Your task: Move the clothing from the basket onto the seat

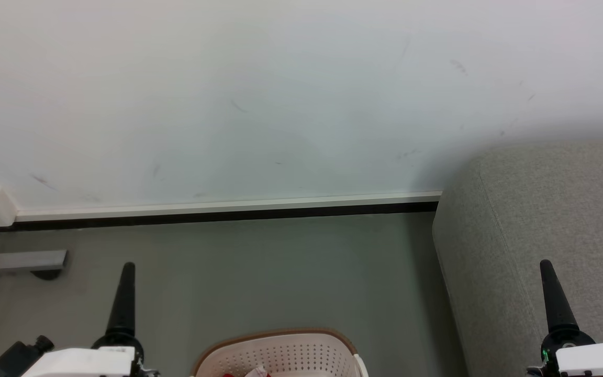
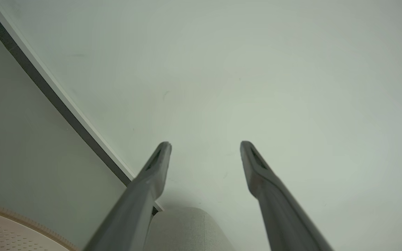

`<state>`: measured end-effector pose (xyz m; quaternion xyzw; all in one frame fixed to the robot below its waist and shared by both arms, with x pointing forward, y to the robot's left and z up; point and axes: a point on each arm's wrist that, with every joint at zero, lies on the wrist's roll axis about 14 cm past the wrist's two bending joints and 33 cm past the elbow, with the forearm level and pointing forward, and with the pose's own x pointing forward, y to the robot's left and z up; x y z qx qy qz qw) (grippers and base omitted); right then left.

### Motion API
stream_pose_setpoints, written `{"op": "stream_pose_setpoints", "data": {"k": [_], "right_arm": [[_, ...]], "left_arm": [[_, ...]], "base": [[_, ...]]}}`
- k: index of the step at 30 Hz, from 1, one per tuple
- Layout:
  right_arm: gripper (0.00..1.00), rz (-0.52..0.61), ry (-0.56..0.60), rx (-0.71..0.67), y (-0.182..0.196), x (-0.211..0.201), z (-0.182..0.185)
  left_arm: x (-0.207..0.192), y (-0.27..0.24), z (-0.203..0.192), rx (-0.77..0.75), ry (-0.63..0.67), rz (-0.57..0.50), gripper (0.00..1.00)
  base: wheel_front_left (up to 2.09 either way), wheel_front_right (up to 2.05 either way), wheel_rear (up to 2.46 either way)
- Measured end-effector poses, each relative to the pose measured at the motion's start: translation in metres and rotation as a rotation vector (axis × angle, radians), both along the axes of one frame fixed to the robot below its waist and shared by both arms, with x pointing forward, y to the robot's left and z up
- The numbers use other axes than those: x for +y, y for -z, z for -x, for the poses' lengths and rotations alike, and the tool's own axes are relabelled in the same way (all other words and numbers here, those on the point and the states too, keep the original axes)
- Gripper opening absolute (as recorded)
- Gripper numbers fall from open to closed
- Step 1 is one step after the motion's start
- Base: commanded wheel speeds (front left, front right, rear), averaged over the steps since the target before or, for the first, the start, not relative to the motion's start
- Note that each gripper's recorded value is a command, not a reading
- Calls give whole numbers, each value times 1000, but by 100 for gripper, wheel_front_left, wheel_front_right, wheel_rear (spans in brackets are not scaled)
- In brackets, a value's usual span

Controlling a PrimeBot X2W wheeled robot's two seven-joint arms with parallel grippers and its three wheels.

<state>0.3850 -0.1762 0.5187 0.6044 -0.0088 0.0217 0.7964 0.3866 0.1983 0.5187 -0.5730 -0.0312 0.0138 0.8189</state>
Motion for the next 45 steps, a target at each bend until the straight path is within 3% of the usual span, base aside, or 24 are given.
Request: {"op": "stream_pose_setpoints", "data": {"k": [23, 45], "right_arm": [[100, 506, -100, -105, -14, 33, 0], [100, 800, -134, -179, -14, 50, 5]], "left_arm": [[-9, -7, 1, 23, -26, -509, 100], [-15, -4, 4, 23, -40, -829, 100]], "base": [[0, 0, 0], [0, 0, 0]]}}
